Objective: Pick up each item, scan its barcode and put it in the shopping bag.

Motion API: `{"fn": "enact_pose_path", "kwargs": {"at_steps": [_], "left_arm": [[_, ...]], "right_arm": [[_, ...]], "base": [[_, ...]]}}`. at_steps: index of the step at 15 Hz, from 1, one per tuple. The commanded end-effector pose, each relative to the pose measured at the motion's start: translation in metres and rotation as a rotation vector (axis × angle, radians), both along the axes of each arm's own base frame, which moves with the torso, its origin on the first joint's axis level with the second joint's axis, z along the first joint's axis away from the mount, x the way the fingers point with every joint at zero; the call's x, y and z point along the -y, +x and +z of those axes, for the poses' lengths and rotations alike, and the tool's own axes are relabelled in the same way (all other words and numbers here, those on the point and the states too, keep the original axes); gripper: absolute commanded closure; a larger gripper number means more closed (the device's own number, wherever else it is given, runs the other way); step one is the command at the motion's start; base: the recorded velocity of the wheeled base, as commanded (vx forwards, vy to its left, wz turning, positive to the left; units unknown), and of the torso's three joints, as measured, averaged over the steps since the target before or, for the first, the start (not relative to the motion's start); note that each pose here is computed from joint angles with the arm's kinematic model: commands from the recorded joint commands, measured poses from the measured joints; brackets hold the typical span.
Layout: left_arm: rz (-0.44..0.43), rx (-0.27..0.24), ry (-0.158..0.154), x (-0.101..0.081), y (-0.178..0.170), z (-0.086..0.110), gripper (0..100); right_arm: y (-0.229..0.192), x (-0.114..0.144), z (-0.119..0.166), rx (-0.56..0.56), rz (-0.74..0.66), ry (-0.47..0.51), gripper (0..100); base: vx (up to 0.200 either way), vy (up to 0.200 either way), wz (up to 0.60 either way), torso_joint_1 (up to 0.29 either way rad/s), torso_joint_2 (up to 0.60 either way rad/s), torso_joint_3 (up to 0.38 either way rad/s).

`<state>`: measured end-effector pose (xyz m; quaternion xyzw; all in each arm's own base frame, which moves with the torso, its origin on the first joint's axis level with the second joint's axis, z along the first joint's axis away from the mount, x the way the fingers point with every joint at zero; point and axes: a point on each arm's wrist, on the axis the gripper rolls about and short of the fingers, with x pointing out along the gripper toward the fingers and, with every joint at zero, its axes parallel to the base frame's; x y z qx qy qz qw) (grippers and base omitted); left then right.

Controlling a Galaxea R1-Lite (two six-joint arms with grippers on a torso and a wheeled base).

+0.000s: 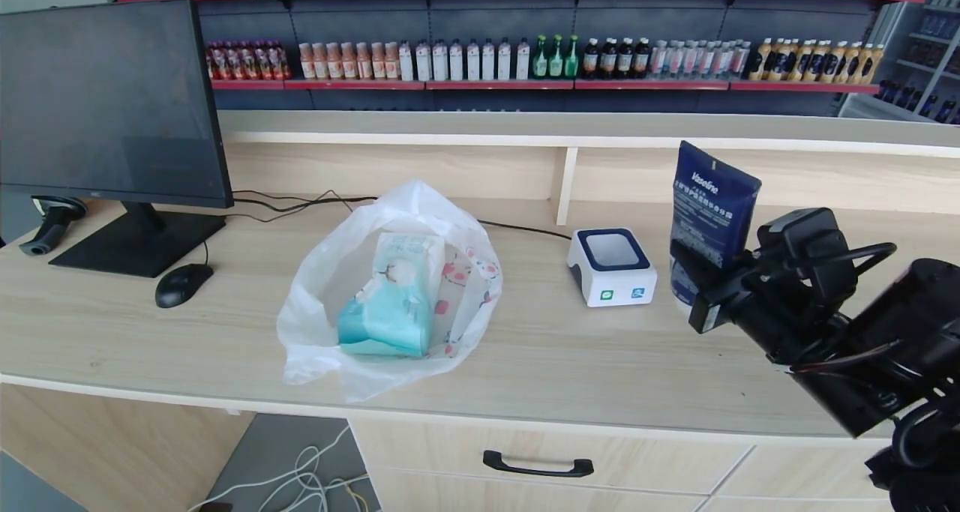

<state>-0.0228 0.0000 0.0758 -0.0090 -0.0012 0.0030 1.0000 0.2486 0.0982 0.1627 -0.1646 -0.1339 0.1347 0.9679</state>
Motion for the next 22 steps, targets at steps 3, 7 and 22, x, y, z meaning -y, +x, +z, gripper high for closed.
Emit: {"fn": "enact_pose_path", "kwargs": {"at_steps": [3, 7, 22], "left_arm": [[-0.001, 0.002, 0.001, 0.0, 0.0, 0.0, 0], [0.0, 0.002, 0.0, 0.0, 0.0, 0.0, 0], [-0.001, 0.004, 0.001, 0.0, 0.0, 0.0, 0]], "right_arm": [[0.053, -0.001, 0.008, 0.135, 0.064, -0.114, 100], [0.072, 0.012, 0.008, 0.213, 0.138, -0.242, 100], [0.144, 0.008, -0.015, 0.422, 0.439, -0.451, 100]], "base": [[0.0, 0.0, 0.0, 0.0, 0.0, 0.0], [0.0, 0.0, 0.0, 0.0, 0.0, 0.0], [0.0, 0.0, 0.0, 0.0, 0.0, 0.0]]}}
